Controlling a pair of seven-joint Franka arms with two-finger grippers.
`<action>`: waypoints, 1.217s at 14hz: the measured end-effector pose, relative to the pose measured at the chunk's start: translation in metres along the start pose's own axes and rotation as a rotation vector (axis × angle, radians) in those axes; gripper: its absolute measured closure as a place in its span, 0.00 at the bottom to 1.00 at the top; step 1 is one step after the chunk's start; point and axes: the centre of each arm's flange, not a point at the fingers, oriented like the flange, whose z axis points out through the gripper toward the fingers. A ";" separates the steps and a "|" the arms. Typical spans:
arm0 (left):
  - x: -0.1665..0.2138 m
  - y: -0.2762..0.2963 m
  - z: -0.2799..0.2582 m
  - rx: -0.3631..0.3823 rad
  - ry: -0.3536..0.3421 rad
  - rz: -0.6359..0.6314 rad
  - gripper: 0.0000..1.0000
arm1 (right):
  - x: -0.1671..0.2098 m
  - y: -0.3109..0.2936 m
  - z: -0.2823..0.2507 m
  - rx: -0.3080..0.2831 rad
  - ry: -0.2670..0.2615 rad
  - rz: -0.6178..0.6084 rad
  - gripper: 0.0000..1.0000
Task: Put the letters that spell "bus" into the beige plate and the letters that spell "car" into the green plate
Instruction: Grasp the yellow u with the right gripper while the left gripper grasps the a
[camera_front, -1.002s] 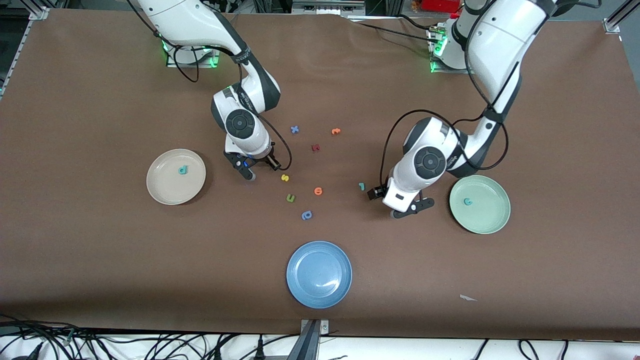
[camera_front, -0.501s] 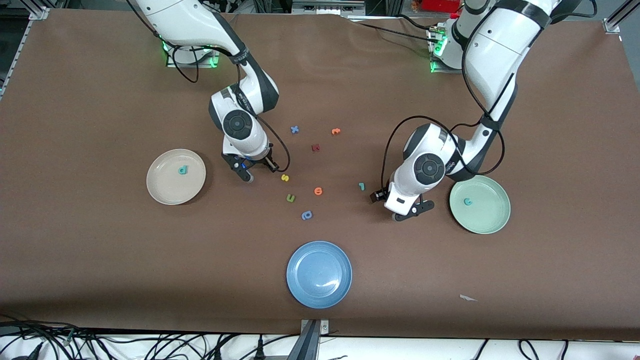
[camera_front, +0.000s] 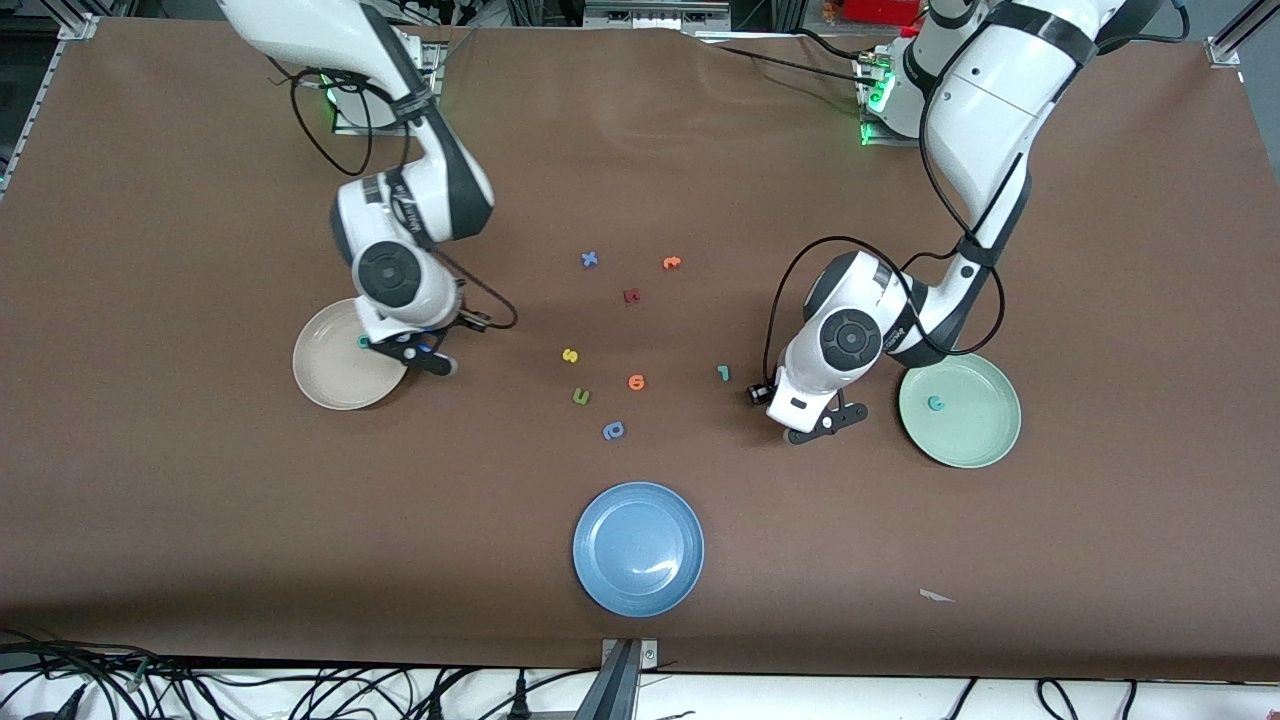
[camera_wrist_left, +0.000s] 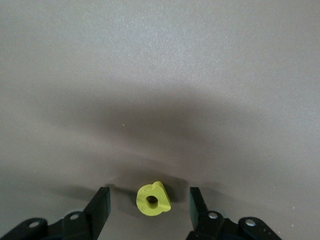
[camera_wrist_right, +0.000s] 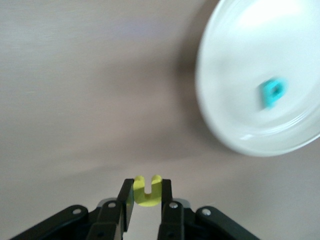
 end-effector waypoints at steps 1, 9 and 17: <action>-0.001 0.000 0.001 0.001 -0.002 0.000 0.29 | 0.010 0.019 0.002 -0.014 -0.017 -0.048 0.74; -0.003 0.006 0.002 -0.001 0.000 -0.008 0.55 | 0.063 0.147 0.030 -0.013 -0.095 -0.222 0.74; 0.001 0.006 -0.003 -0.008 0.008 -0.020 0.70 | 0.083 0.187 0.052 0.005 -0.130 -0.272 0.74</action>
